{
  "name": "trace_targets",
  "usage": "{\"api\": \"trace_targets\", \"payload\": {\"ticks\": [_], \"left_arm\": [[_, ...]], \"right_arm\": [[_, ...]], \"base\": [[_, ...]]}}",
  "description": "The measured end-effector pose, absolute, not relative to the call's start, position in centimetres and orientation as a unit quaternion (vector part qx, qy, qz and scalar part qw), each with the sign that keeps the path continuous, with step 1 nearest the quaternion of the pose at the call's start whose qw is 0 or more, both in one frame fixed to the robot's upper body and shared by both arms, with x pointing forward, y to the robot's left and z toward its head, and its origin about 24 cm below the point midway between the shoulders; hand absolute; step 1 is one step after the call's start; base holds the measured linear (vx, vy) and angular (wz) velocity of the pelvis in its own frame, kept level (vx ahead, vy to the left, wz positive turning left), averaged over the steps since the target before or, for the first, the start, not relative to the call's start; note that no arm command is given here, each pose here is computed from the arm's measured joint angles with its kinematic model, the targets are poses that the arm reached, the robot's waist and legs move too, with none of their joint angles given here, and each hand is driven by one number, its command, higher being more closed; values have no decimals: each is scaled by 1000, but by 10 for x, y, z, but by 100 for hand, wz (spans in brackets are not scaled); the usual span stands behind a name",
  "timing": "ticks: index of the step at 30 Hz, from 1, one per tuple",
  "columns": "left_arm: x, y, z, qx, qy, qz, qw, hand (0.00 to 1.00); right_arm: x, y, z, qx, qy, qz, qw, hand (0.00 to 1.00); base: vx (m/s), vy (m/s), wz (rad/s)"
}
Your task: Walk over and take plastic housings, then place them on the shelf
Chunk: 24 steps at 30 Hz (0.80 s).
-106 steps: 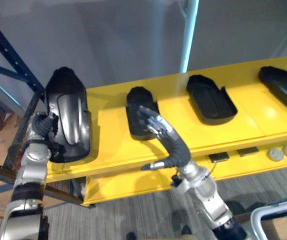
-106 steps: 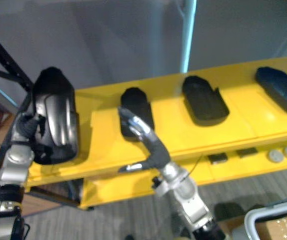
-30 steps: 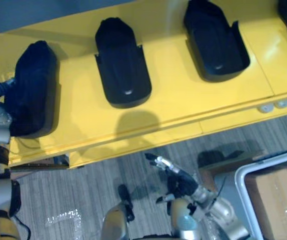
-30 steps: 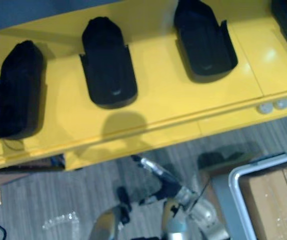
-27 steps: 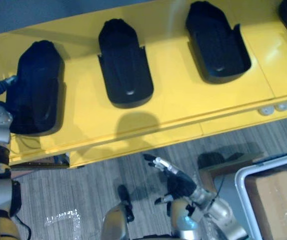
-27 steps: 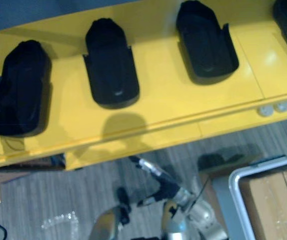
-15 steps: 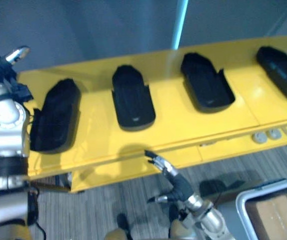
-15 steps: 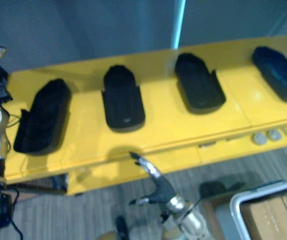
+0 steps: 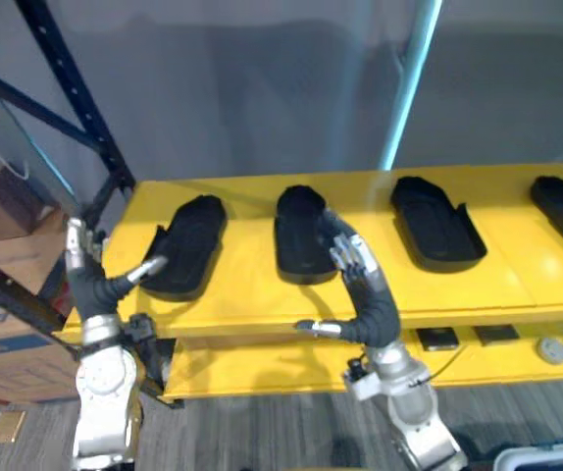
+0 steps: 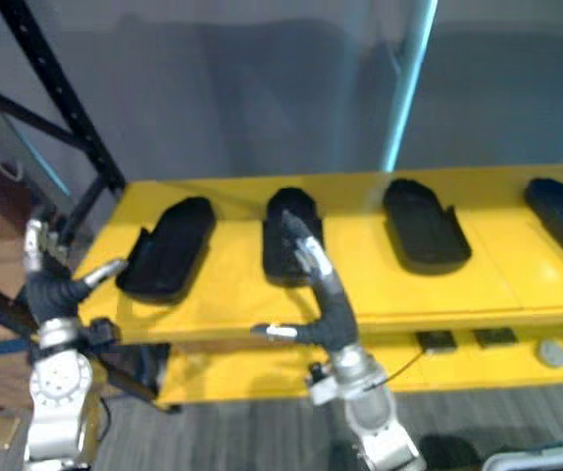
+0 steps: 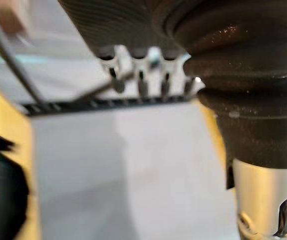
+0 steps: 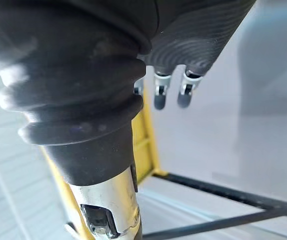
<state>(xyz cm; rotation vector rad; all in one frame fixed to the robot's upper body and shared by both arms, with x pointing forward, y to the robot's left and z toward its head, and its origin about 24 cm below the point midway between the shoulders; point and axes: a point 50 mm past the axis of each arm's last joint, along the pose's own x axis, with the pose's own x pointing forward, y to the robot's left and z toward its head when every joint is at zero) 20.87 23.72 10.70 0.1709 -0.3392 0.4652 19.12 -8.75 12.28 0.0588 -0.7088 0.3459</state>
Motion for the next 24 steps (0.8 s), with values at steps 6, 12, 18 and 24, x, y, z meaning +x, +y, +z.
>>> {"api": "trace_targets", "payload": {"ticks": [6, 12, 18, 24], "left_arm": [[206, 237, 98, 89, -139, 261, 951, 0], [201, 239, 88, 80, -107, 305, 943, 0], [200, 242, 75, 64, -79, 334, 937, 0], [202, 240, 71, 58, -72, 330, 940, 0]], "right_arm": [[193, -88, 117, 30, -318, 154, 935, 0], [192, -78, 105, 57, -283, 206, 935, 0], [178, -44, 96, 116, -251, 344, 897, 0], [168, -19, 86, 115, -224, 421, 871, 0]], "base": [[-27, -3, 0], [24, -11, 2], [5, -2, 3], [-25, -3, 17]]}}
